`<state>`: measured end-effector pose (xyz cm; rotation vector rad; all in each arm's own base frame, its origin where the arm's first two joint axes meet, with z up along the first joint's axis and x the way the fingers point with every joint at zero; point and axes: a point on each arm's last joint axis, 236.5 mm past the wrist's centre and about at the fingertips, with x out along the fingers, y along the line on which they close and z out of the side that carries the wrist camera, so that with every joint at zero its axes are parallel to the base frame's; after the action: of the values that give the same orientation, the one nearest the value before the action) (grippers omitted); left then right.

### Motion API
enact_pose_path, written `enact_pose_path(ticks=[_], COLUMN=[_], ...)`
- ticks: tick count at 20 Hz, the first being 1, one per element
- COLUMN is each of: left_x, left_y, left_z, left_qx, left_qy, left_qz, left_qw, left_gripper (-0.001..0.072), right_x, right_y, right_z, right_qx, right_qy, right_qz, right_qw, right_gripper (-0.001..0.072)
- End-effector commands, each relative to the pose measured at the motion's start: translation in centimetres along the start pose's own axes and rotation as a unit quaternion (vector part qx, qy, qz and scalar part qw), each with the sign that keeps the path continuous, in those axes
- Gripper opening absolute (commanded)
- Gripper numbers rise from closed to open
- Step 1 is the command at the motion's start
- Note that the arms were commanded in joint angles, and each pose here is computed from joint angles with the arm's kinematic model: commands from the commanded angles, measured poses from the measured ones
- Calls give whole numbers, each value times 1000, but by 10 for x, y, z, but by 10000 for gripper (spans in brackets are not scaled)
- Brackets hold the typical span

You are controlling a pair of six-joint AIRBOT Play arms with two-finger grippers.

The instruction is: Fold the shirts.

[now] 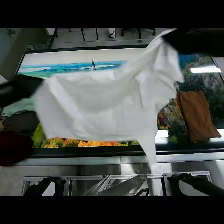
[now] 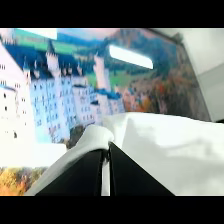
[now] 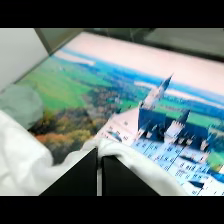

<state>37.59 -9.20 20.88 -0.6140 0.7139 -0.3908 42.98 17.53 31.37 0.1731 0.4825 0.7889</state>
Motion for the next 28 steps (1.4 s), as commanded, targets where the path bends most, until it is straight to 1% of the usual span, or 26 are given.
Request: enact_pose_path(ticks=[1, 3, 5, 7, 8, 9, 10, 11, 12, 15, 17, 19, 21, 23, 25, 28], left_x=[112, 151, 184, 208, 218, 223, 227, 225, 219, 179, 142, 105, 76, 59, 55, 61], left_y=[111, 157, 185, 196, 196, 193, 187, 182, 177, 165, 164, 176, 182, 181, 184, 191], left_z=[-78, -105, -121, -121, -114, -104, -90, -77, -63, -33, -28, -38, -68, -121, -176, -230], left_qx=[-67, -84, -103, -109, -105, -98, -91, -92, -93, -108, -124, -137, -157, -186, -218, -265], left_qy=[106, 167, 218, 249, 256, 258, 256, 252, 247, 254, 270, 279, 292, 315, 327, 312], left_qz=[78, 98, 101, 90, 82, 74, 65, 60, 55, 47, 48, 82, 108, 120, 131, 139], left_qw=[989, 977, 965, 958, 957, 958, 960, 961, 963, 960, 954, 947, 937, 923, 910, 902], left_gripper=[14, 14, 14, 14, 59, 366, 703, 709, 709, 709, 709, 709, 709, 709, 708, 708], right_x=[117, 162, 191, 202, 201, 194, 185, 172, 154, 95, 55, 29, 15, 13, 18, 27], right_y=[-77, -113, -132, -147, -152, -158, -165, -172, -180, -214, -242, -259, -271, -277, -279, -280], right_z=[-95, -152, -190, -202, -198, -190, -179, -167, -156, -147, -166, -181, -189, -193, -200, -210], right_qx=[101, 168, 222, 242, 242, 242, 240, 242, 243, 262, 309, 336, 350, 349, 348, 350], right_qy=[106, 150, 169, 164, 157, 147, 138, 129, 122, 120, 142, 155, 156, 156, 161, 172], right_qz=[12, 5, 9, -3, -9, -13, -17, -20, -23, -45, -66, -74, -79, -81, -77, -70], right_qw=[989, 974, 960, 956, 957, 959, 961, 962, 962, 956, 938, 926, 920, 920, 920, 918], right_gripper=[24, 25, 25, 25, 39, 154, 301, 354, 383, 384, 385, 385, 385, 385, 384, 385])
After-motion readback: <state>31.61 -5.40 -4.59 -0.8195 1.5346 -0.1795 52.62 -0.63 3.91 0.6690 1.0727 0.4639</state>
